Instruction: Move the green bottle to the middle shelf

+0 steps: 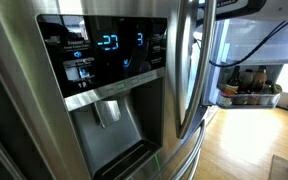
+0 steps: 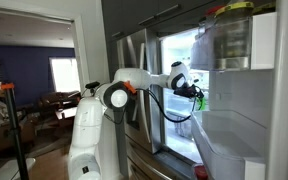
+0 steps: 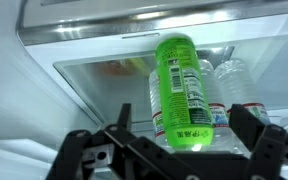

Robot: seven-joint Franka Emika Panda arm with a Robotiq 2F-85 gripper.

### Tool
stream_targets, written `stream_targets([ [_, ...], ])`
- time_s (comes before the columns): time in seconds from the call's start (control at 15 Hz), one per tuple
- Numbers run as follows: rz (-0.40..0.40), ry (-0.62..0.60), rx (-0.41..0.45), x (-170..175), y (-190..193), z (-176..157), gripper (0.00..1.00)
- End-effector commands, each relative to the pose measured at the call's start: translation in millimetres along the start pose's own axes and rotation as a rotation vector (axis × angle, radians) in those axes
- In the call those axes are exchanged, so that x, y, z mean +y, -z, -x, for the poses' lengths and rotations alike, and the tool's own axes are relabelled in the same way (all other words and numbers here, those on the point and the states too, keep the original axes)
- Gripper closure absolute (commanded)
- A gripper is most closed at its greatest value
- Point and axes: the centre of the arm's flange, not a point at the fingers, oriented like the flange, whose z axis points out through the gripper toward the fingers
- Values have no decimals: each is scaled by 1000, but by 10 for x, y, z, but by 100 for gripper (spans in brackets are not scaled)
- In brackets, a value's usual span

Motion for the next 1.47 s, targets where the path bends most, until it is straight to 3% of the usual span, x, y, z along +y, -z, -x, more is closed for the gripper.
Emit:
stream_targets([
  [0.0,14,-63,-8,-40,461,424,0],
  [0.2,24,-96,31,116,775,681,0],
  [0.53,7,-186,17,348,1292,1123,0],
  [0.73,46,-185,38,481,1525,1321,0],
  [1.07,97,-173,41,601,1835,1490,0],
  [1.4,98,-158,11,616,1932,1579,0],
])
